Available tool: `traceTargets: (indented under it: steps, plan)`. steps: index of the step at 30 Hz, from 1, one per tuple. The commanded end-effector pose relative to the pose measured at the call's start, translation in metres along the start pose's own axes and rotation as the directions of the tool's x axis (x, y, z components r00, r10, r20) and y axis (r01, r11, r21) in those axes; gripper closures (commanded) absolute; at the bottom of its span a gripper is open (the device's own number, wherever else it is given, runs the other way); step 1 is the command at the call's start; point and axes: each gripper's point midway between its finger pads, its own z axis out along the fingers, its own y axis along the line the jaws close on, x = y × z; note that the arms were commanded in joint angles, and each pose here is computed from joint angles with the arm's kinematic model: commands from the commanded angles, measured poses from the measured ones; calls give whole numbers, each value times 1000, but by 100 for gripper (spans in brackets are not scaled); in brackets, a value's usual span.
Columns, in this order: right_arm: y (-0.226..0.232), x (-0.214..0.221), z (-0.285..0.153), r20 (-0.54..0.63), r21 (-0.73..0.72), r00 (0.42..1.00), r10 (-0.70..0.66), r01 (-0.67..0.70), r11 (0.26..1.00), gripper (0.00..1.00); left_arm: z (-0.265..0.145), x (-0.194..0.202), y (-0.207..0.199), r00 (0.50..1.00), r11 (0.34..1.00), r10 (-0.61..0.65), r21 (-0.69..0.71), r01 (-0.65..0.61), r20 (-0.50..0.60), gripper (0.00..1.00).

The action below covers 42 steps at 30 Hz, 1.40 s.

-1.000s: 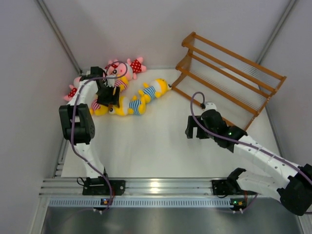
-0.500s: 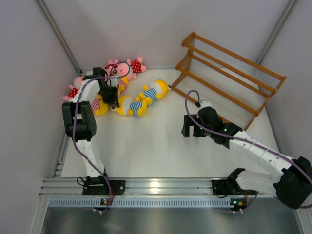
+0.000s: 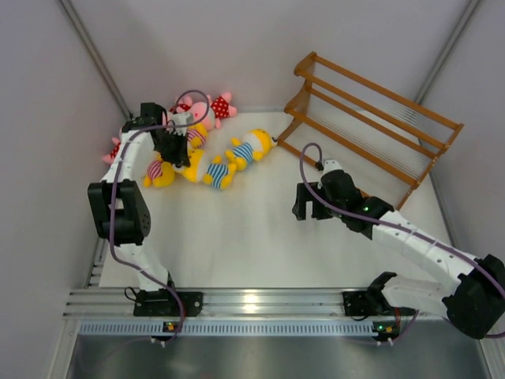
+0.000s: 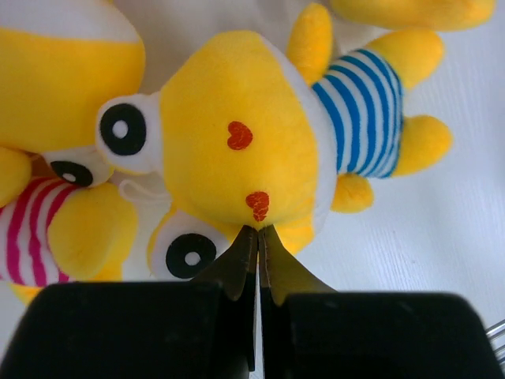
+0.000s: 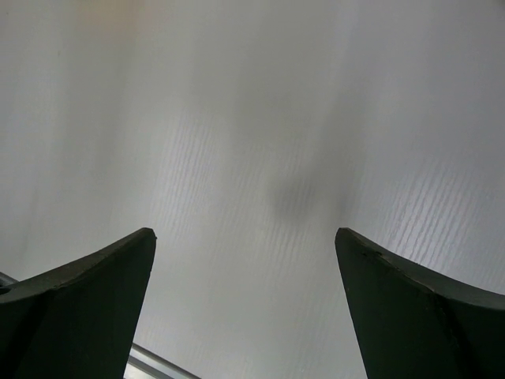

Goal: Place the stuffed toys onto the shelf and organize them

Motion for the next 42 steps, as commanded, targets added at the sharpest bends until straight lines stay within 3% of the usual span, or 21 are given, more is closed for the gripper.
traceTargets:
  steps: [1, 7, 8, 15, 20, 28, 32, 36, 38, 41, 42]
  plan:
    - [27, -48, -18, 124, -102, 992, -26, 39, 994, 3, -43, -19, -19, 984, 991, 133, -5, -133, 121, 100]
    - [84, -95, -27, 214, -297, 971, -107, 169, 940, 3, -66, 4, -48, 932, 942, 322, 40, -333, 166, 100]
    - [94, -102, -22, 231, -326, 965, -122, 195, 925, 3, -70, 6, -56, 899, 909, 399, 51, -414, 180, 100]
    - [160, -150, 0, 320, -509, 923, -213, 357, 783, 3, -83, 35, -111, 786, 790, 571, 103, -604, 237, 100]
    - [183, -129, 31, 286, -633, 908, -308, 420, 651, 2, -90, 46, -140, 753, 737, 581, 193, -648, 308, 100]
    - [200, -105, 31, 332, -772, 918, -215, 396, 498, 1, -96, 43, -155, 740, 714, 567, 231, -661, 362, 100]
    - [200, -87, 57, 230, -800, 953, -198, 301, 519, 1, -98, 40, -160, 734, 706, 562, 240, -666, 381, 100]
    - [212, -70, 69, 159, -843, 963, -216, 246, 478, 2, -100, 38, -161, 735, 709, 557, 240, -663, 386, 100]
    - [217, -61, 71, 147, -854, 961, -233, 242, 460, 5, -100, 37, -160, 738, 714, 556, 237, -659, 382, 100]
    - [226, -56, 65, 161, -853, 955, -251, 262, 452, 33, -102, 34, -159, 738, 716, 556, 230, -659, 382, 100]
    - [227, -55, 64, 158, -852, 956, -246, 258, 455, 55, -102, 32, -158, 740, 721, 556, 224, -656, 379, 100]
